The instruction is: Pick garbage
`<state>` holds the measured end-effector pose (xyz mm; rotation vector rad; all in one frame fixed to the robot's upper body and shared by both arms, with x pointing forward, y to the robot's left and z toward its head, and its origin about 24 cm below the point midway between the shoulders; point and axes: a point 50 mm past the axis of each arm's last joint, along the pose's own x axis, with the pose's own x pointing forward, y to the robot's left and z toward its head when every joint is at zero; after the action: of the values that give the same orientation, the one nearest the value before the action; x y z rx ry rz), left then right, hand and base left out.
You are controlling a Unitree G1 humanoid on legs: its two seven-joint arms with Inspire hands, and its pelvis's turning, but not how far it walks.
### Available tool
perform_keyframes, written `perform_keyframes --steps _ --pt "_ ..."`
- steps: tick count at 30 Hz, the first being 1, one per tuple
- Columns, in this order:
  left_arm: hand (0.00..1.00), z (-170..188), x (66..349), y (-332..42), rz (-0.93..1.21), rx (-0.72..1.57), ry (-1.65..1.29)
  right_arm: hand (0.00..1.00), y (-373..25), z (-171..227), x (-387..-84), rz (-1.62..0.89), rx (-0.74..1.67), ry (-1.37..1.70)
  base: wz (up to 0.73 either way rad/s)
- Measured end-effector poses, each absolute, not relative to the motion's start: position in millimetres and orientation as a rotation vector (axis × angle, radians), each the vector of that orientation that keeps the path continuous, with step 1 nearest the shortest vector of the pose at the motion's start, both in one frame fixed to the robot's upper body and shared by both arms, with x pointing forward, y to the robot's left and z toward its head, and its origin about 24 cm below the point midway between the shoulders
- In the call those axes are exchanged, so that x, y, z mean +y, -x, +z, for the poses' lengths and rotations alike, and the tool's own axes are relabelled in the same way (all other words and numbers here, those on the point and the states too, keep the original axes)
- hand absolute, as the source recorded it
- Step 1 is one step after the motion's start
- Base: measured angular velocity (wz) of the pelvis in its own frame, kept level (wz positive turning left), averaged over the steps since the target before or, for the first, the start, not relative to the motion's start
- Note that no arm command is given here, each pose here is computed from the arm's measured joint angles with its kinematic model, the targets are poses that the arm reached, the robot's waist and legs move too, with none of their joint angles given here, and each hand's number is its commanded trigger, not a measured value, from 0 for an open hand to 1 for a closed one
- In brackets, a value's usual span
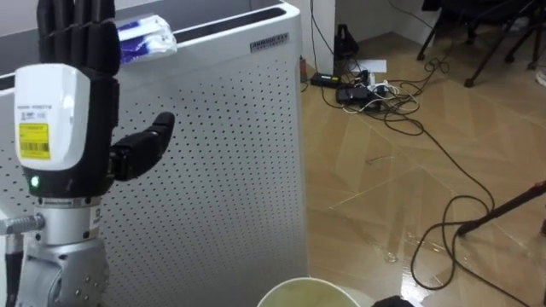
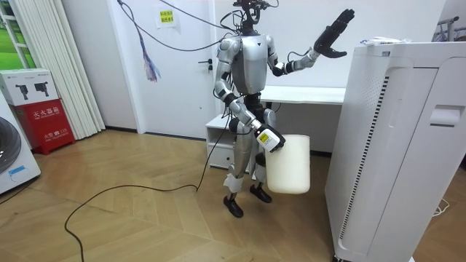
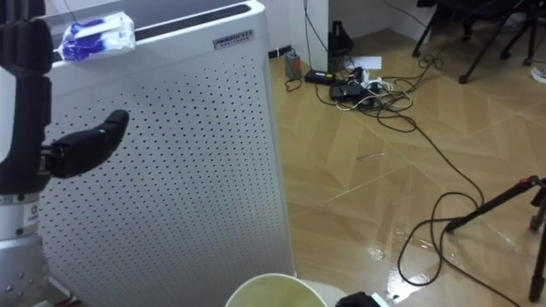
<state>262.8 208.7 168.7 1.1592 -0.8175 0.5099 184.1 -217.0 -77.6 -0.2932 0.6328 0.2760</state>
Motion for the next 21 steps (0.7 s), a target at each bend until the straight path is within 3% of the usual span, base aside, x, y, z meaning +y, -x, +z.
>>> perform_keyframes --steps 21 --pt "0.0 188.9 227.0 -269.4 0.545 -0.793 -1.285 1.0 -183.4 -76.9 -222.4 0.279 0.655 0.305 -0.04"
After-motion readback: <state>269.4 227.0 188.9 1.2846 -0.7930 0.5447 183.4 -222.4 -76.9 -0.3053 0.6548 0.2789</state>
